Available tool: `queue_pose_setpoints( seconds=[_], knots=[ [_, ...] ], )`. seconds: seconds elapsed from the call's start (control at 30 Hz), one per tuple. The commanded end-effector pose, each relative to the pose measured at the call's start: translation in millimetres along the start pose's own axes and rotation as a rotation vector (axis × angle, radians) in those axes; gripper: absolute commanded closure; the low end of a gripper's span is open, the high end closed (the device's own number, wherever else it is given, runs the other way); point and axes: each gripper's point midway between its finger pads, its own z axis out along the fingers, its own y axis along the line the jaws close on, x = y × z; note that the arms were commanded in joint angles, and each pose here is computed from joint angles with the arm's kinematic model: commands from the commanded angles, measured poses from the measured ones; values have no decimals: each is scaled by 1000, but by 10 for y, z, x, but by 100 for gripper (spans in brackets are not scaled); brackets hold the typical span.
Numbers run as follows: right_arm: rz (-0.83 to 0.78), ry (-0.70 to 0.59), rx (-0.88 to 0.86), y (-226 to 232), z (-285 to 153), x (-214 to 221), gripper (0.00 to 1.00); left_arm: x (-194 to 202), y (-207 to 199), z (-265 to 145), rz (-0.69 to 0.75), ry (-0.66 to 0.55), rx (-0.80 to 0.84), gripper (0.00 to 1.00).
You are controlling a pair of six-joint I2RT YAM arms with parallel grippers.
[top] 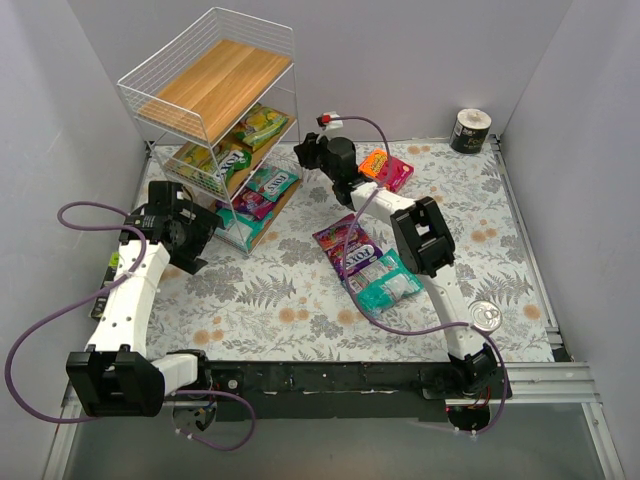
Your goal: Place and organize the candy bags onto the shelf
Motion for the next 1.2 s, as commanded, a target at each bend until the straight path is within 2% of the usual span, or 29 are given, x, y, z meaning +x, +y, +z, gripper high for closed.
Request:
queue_pose_setpoints(
  seconds=[0.0,0.03,0.13,0.17,0.47,0.5,0.53,0.6,0.67,0.73,0.77,0.83,1.17],
  knots=[
    [-29,-175,93,-176,-40,-707,68,53,-9,-6,7,33,16,11],
    [-26,-176,89,-169,-37,-707,80,56,-9,-2,8,35,16,11],
    [-17,-179,80,-149,-39,-713,97,51,-18,-12,11,34,18,11],
    [-18,-179,76,-143,-42,-714,99,52,-13,-13,14,34,18,11],
    [-39,-174,86,-160,-130,-732,99,-45,39,-21,-3,13,10,11],
    [-50,-194,87,-124,-190,-855,99,-47,42,-17,-1,12,9,11],
    [-51,-180,101,-179,-253,-749,99,-53,47,-12,-1,10,8,11],
    [-68,-206,117,-167,-379,-905,99,-70,56,-2,1,2,5,10],
    [-75,-187,135,-229,-506,-802,99,-108,63,-1,0,-11,4,10],
    [-76,-210,132,-212,-638,-940,99,-139,71,22,2,-16,0,10],
    [-75,-184,142,-283,-715,-832,99,-146,80,33,2,-17,-2,10],
    [-74,-201,140,-267,-825,-937,99,-171,70,65,-1,-18,3,10],
    [-80,-149,141,-330,-1297,-857,99,-124,56,192,2,11,28,10]
  ],
)
